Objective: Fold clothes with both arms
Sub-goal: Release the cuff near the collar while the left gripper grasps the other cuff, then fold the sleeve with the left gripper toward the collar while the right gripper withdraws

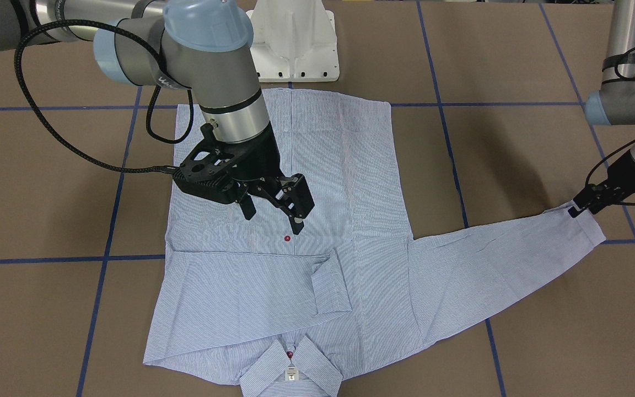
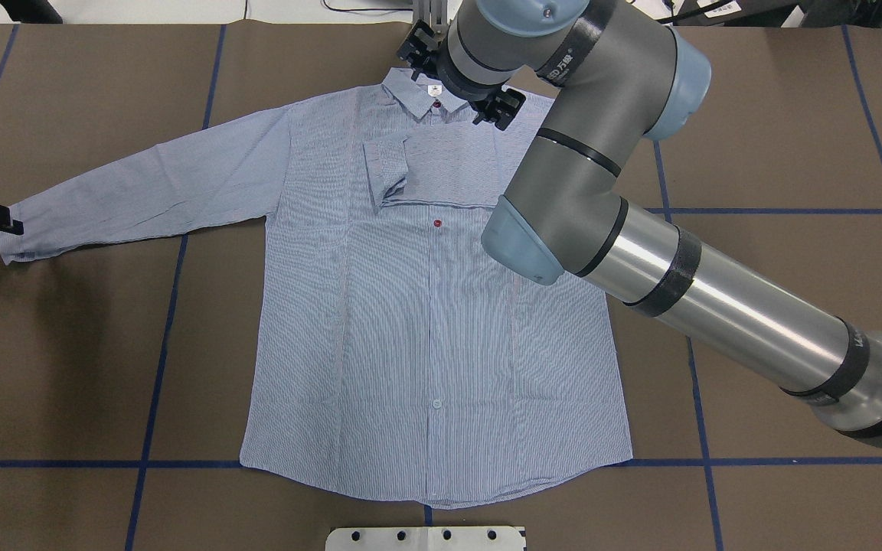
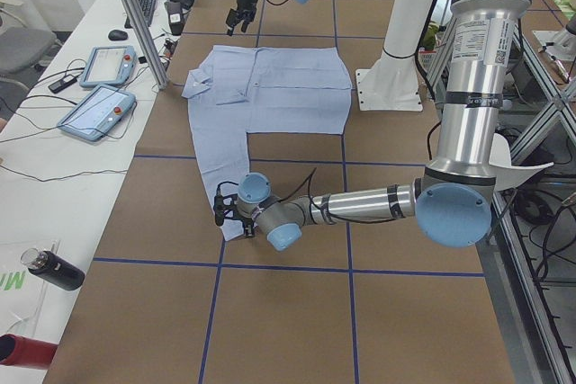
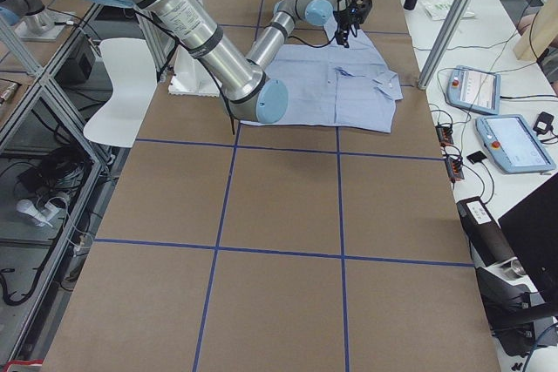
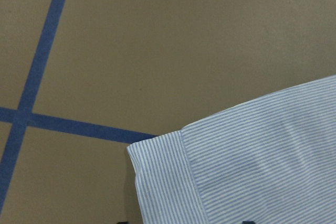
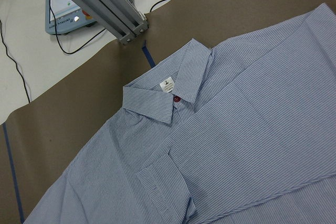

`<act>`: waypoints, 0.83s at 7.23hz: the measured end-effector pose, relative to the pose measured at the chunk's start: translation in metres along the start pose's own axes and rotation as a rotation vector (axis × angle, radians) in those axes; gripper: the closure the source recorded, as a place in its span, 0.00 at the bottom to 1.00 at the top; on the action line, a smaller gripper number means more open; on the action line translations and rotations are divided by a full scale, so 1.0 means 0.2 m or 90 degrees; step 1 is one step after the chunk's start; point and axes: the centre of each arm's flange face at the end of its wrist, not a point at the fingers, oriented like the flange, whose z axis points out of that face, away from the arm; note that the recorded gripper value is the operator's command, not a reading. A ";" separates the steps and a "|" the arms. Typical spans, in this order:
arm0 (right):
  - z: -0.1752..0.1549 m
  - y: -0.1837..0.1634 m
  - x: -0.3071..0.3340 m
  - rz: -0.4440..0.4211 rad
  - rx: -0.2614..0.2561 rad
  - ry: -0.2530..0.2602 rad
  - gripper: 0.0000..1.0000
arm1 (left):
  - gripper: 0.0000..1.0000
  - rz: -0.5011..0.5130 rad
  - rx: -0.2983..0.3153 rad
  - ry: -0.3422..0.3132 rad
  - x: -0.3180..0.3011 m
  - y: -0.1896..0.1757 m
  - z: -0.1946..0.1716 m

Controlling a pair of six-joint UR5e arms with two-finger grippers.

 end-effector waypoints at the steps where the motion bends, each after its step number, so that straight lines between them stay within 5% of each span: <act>1: 0.00 0.00 0.00 0.000 0.000 0.000 0.01 | 0.76 0.000 -0.001 0.001 0.00 0.01 0.00; 2: 0.00 0.00 0.00 0.001 -0.001 0.000 0.01 | 1.00 0.000 -0.001 0.002 0.00 0.01 0.00; 4: 0.00 0.01 0.00 0.003 -0.001 -0.001 0.01 | 1.00 0.001 -0.001 0.005 0.01 0.02 -0.01; 6: 0.01 0.01 0.01 0.002 -0.001 0.002 0.01 | 1.00 -0.001 -0.042 0.046 0.12 0.03 -0.06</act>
